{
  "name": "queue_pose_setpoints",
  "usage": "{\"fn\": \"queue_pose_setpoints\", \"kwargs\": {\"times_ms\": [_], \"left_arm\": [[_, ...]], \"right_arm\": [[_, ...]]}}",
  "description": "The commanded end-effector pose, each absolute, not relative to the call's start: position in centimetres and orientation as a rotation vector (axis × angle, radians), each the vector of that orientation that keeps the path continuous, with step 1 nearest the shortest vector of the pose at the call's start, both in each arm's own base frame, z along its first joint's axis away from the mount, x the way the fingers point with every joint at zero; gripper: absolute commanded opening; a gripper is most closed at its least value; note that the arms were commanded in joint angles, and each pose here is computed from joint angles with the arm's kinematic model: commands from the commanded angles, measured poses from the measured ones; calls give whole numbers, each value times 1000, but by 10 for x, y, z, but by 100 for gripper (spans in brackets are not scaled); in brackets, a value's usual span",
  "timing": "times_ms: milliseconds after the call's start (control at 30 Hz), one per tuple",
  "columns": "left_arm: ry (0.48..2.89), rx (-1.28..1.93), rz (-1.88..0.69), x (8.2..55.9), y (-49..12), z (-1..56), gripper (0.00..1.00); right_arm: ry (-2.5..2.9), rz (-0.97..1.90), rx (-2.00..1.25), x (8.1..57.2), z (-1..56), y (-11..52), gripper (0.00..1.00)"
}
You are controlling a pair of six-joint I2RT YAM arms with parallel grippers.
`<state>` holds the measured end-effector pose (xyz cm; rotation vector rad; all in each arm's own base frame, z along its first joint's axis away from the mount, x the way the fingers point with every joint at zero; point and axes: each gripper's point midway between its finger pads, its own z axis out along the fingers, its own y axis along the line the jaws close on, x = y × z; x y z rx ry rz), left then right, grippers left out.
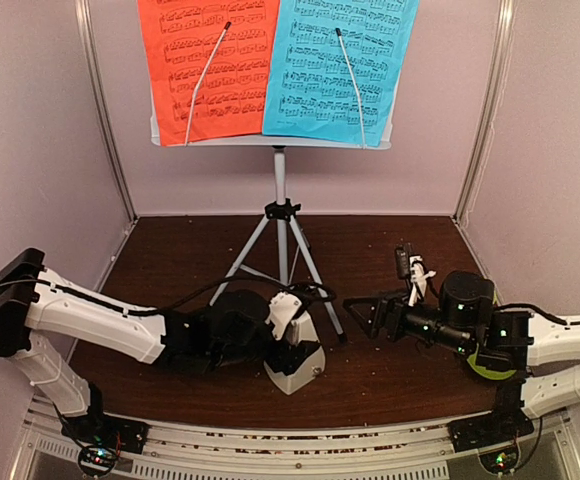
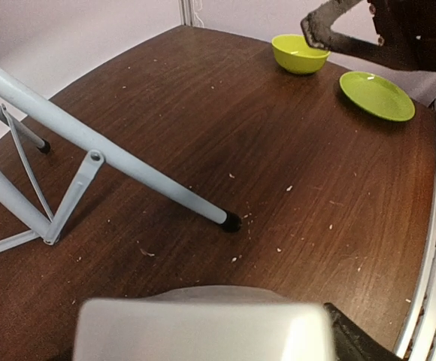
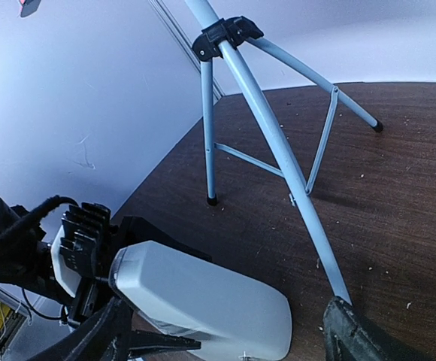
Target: Set up the instrument practice props
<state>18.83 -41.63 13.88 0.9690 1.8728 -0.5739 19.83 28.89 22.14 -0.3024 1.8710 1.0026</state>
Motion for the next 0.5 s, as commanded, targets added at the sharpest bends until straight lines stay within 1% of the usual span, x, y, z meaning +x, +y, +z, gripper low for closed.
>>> {"fn": "queue_pose_setpoints", "kwargs": {"times_ms": [0,100,200,300,467], "left_arm": [[1731,859,-680,192,-420,201,85],[1720,863,-684,189,-411,206,92],[1710,861,-729,181,-403,207,95],[1698,855,-784,172,-393,206,94],[1678,852,-824,163,-379,203,87]], "right_arm": [[1882,974,-300,205,231,297,89],[1885,984,-310,207,237,305,89],[1887,999,-323,208,240,314,90],[1890,1014,-342,210,243,323,90],[1905,1053,-375,210,243,341,90]]}}
